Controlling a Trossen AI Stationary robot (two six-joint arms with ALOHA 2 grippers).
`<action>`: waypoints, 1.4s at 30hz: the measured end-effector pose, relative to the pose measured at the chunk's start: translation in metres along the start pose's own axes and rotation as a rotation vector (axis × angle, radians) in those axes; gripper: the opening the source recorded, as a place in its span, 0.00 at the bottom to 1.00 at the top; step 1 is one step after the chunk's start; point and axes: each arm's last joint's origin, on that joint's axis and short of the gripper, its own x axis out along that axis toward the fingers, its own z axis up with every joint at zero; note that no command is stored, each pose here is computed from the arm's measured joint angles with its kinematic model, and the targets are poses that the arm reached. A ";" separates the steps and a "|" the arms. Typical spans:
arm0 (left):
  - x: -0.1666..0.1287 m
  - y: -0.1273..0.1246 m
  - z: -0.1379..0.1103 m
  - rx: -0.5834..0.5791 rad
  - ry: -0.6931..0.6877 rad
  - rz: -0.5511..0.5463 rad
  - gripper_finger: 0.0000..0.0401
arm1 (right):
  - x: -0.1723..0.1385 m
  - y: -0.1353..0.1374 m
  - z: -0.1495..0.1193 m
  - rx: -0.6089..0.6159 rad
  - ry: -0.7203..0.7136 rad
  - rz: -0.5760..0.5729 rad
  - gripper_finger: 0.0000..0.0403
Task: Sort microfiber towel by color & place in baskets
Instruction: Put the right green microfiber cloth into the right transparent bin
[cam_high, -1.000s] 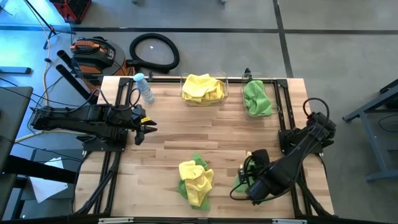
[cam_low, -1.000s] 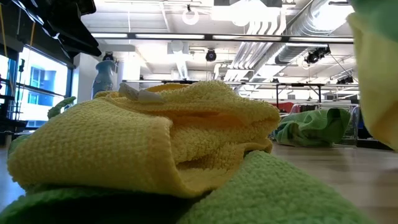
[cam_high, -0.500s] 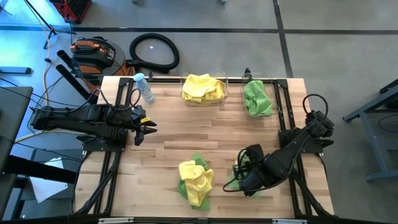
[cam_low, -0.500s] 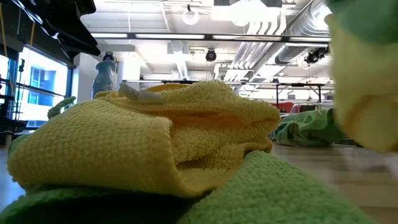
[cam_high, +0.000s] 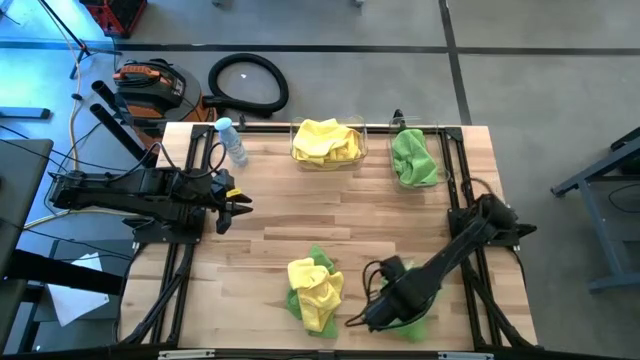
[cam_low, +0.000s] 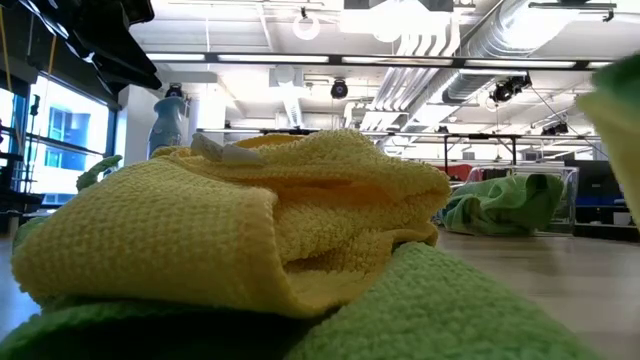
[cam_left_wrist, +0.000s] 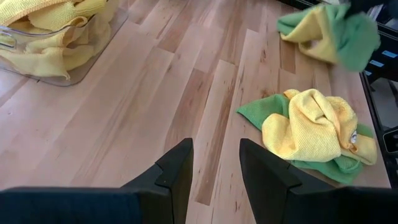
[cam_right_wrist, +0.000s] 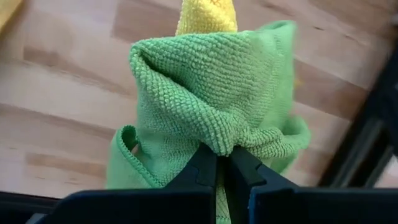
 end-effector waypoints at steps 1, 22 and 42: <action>0.000 0.000 0.000 0.000 0.000 0.000 0.30 | 0.005 0.005 -0.001 -0.010 0.000 0.009 0.00; 0.000 0.000 0.000 -0.044 -0.001 -0.003 0.30 | 0.067 -0.031 0.005 0.097 -0.074 0.305 0.01; 0.000 0.000 0.000 -0.063 -0.001 -0.009 0.30 | 0.065 -0.035 0.007 0.073 -0.081 0.286 0.14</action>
